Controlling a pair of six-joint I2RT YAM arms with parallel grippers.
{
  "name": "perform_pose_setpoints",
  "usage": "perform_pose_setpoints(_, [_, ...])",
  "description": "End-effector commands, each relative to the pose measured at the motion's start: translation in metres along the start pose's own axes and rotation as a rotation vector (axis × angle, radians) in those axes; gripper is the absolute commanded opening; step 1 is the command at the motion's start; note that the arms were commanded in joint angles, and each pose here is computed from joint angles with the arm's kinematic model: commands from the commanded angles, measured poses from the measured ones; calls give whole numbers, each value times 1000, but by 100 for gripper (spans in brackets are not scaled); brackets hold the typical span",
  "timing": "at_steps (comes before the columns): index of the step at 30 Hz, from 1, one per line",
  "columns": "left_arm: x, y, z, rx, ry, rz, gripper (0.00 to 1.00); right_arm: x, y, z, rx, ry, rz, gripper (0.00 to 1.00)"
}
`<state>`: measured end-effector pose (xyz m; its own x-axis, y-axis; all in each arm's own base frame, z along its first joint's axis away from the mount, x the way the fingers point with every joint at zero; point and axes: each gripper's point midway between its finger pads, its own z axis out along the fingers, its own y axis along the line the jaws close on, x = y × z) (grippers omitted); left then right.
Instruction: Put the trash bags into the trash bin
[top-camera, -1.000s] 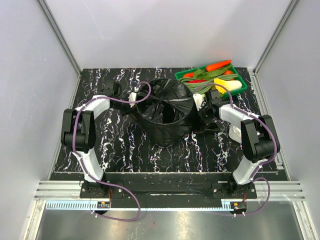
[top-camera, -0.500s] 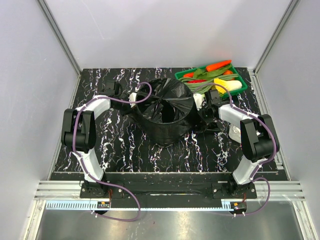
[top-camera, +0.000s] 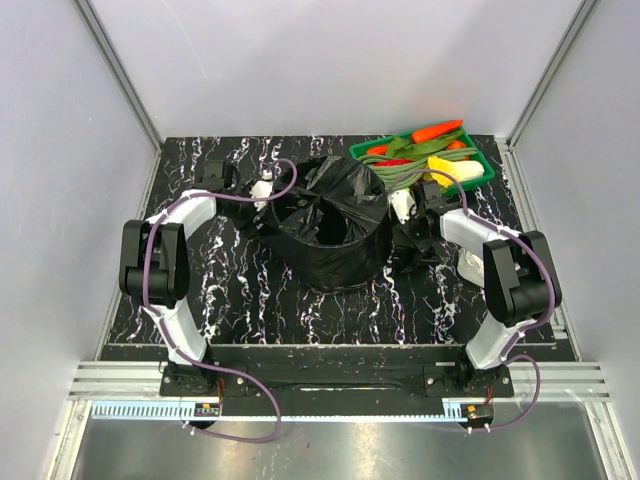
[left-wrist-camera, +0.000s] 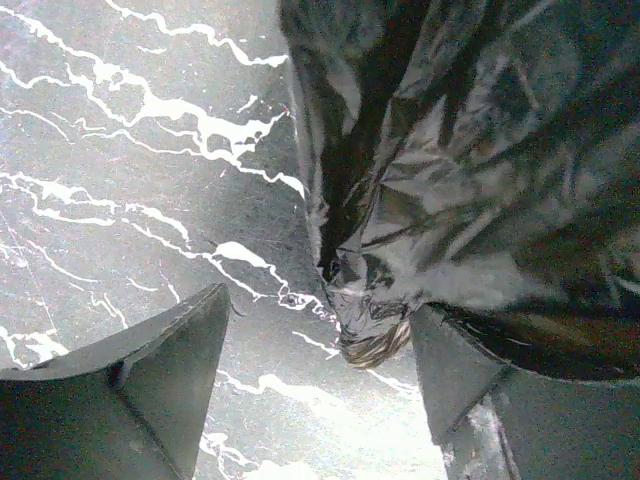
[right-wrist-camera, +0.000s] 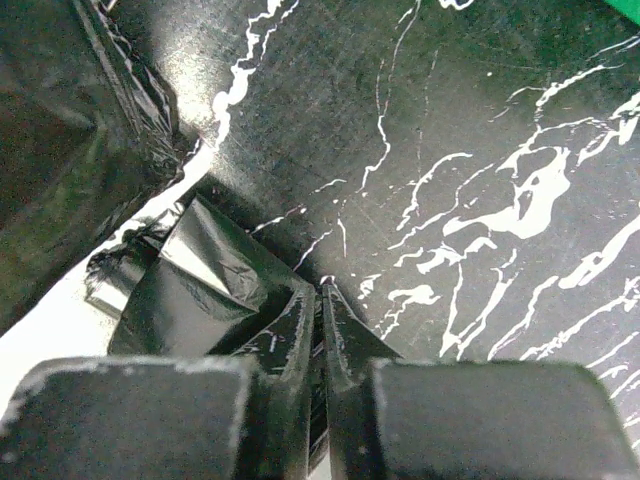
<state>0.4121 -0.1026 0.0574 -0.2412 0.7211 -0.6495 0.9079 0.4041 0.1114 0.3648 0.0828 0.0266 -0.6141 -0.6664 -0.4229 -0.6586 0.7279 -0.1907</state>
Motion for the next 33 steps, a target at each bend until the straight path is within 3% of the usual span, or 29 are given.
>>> perform_pose_setpoints(1, [-46, 14, -32, -71, -116, 21, 85, -33, -15, -34, 52, -105, 30, 18])
perform_pose_setpoints(5, [-65, 21, -47, -116, -185, -20, 98, -50, -19, -55, 63, -160, 55, 34])
perform_pose_setpoints(13, [-90, 47, -94, -255, -282, -108, 99, -95, -39, -123, 119, -283, 73, 48])
perform_pose_setpoints(22, [-52, 44, -97, -300, -106, -92, 99, -149, -39, -213, 120, -464, 34, 54])
perform_pose_setpoints(33, [-5, -12, -94, -156, 76, -119, 99, -238, 54, -266, -201, -647, -108, 54])
